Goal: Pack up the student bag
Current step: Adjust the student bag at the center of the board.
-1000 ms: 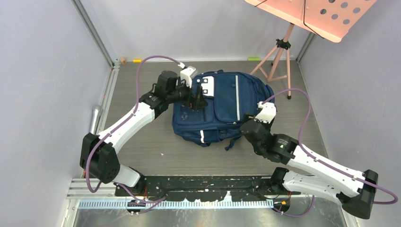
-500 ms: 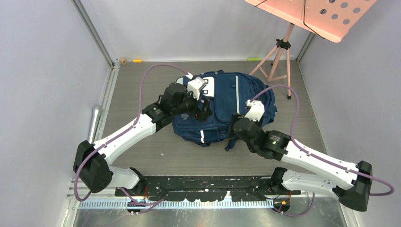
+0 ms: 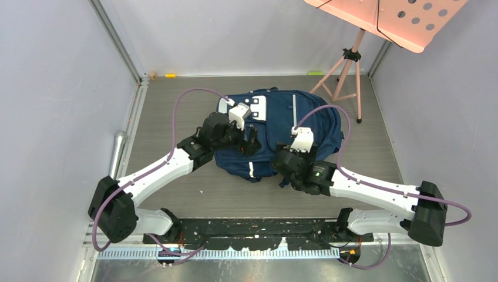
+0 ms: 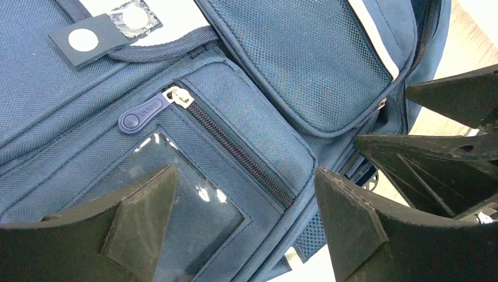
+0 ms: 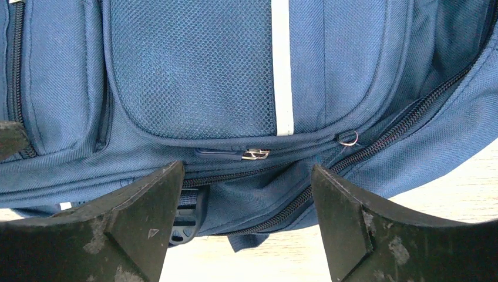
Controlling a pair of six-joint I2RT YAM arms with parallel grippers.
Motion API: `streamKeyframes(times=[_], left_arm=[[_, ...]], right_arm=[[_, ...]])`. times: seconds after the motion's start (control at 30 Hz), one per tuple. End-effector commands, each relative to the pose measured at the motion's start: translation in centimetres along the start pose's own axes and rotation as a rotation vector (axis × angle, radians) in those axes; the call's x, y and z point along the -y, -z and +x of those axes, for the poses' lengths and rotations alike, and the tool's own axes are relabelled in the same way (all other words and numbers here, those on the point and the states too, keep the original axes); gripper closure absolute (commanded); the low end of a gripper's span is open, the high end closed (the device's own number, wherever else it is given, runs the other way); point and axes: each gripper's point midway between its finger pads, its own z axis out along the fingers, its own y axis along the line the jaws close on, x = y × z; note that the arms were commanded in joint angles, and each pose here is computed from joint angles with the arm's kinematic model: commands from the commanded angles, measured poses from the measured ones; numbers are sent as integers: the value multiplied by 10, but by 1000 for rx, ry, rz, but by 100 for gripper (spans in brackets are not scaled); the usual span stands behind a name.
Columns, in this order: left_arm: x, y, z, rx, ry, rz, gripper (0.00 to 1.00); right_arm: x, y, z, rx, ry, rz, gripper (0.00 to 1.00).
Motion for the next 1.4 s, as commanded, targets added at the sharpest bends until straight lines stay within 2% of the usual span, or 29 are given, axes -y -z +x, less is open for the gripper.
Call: streamKeyframes(times=[0.0,0.27,0.47,0.6,0.77,1.03,1.27,1.37], left_arm=[[2,5,-15,84,19,7,10],[1,5,3,87,55,13,10],[-2,8,11,85,62,-2,10],[-6,10,16,76,59,-19,10],[-10,12,17,75,46,-40,9],[-16,12,17,71,37,-65,8],[-42,29,5,66,41,-227,7],[-64,50,3,52,64,-365,3]], right_arm=[[-8,-1,-31,118,-110,38,14],[-9,-7,-46,193,-139,99,10],[-12,-19,-36,184,-67,145,6],[-9,-25,-23,151,-15,171,6],[-17,-23,-3,54,9,97,6],[-8,-24,27,-30,44,127,6],[-13,-16,41,-49,35,107,6],[-5,-18,43,-34,56,142,5]])
